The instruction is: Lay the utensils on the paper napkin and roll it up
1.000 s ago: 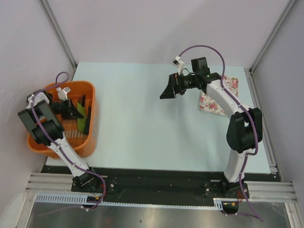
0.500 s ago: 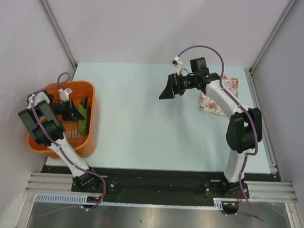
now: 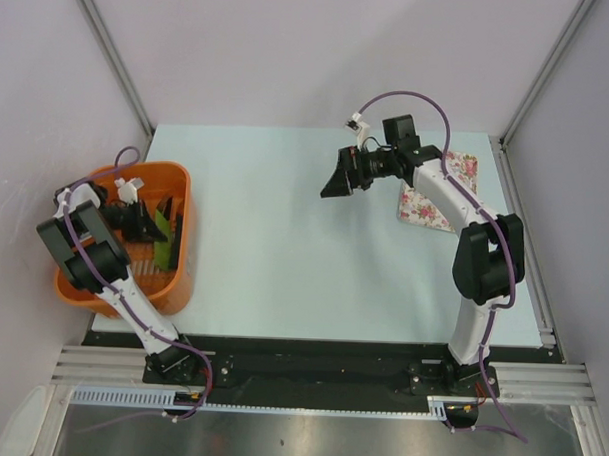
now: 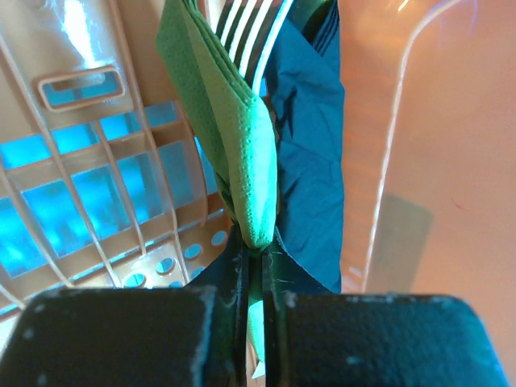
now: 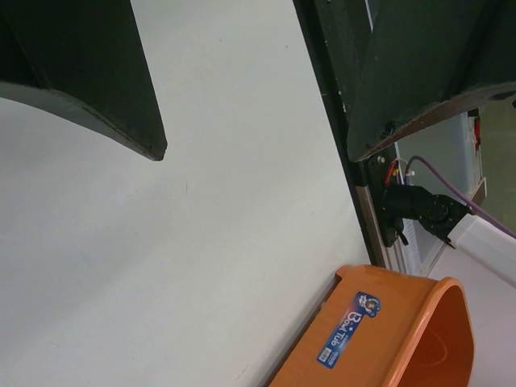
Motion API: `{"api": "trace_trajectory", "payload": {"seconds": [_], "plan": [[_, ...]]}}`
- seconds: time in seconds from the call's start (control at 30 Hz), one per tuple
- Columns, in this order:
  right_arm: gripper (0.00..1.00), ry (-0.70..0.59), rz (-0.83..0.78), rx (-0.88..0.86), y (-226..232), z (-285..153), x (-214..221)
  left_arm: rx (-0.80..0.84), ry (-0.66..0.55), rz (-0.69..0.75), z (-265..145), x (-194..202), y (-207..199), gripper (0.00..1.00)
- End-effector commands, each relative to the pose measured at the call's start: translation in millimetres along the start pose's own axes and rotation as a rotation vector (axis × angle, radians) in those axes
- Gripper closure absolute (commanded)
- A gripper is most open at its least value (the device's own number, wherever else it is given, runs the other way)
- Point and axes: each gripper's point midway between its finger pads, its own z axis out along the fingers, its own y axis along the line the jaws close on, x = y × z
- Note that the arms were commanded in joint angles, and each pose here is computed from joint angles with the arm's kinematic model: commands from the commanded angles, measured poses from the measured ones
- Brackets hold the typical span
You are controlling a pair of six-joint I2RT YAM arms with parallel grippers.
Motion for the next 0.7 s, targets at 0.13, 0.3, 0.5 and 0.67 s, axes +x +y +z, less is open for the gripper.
{"api": "trace_trajectory", "payload": {"seconds": [0.13, 0.3, 0.5, 0.67], "plan": [[0.00, -0.034, -0.044, -0.013, 3.3, -8.1, -16.8, 0.010, 0.019, -0.016, 12.3, -7.2, -4.8, 0.94], [0.00, -0.034, -0.035, -0.016, 0.6, -8.7, -16.3, -0.002, 0.026, -0.029, 12.2, -8.9, -2.4, 0.86], [0.00, -0.043, -0.029, -0.022, 0.8, -8.4, -19.1, -0.049, 0.012, -0.022, 5.1, -12.8, -1.0, 0.63], [0.00, -0.046, -0.023, -0.028, 2.4, -6.9, -20.1, -0.082, -0.013, -0.006, -3.7, -19.0, -1.8, 0.57]]}}
